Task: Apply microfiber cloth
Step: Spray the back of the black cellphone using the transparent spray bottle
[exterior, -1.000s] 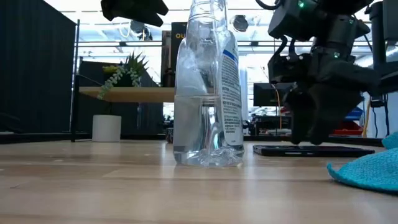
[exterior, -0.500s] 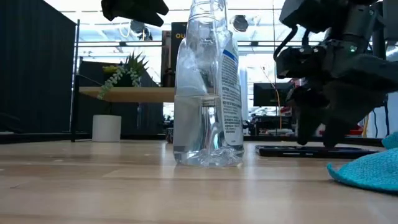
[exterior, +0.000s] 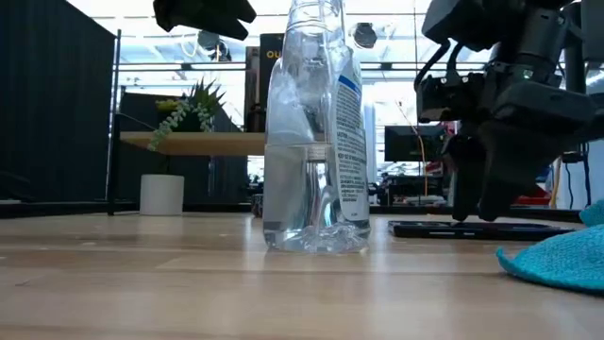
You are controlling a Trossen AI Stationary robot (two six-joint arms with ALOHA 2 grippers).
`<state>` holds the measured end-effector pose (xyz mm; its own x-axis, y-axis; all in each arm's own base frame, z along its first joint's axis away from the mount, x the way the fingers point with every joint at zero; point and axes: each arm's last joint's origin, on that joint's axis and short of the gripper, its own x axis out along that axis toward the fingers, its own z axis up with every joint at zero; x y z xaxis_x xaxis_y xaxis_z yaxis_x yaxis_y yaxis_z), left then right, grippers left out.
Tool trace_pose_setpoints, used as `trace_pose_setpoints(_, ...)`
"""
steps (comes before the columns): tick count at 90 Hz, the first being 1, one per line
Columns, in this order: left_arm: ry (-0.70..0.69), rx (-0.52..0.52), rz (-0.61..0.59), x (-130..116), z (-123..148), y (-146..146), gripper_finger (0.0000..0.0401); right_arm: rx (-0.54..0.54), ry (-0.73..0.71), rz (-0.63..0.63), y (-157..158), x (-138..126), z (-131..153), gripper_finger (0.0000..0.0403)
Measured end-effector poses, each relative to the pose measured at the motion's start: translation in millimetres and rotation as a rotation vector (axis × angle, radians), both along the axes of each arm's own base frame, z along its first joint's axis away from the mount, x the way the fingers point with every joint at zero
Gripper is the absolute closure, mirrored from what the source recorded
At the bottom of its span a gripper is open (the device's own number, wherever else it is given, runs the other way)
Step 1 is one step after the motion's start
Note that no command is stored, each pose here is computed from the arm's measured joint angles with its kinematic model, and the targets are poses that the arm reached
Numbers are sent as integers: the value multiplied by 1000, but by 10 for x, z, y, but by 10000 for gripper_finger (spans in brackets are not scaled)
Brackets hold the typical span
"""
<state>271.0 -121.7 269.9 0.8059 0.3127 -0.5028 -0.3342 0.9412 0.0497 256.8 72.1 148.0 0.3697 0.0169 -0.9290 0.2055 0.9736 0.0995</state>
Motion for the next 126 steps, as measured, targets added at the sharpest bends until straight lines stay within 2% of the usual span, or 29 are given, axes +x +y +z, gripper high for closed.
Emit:
trace_pose_setpoints(9,0,0,0,0,-1,0,223,-2,8,0,-2,-7,-3,7)
trace_pose_setpoints(36,0,0,1,0,0,0,223,-49,18,75,-10,-19,-6,14)
trace_pose_setpoints(67,0,-1,1,0,-1,-1,223,2,16,8,8,-16,-4,14)
trace_pose_setpoints(98,-4,-16,12,-2,-3,0,223,-49,2,22,66,-35,-4,14)
trace_pose_setpoints(126,-3,-17,11,-3,-4,-2,223,-80,76,28,104,25,-248,14)
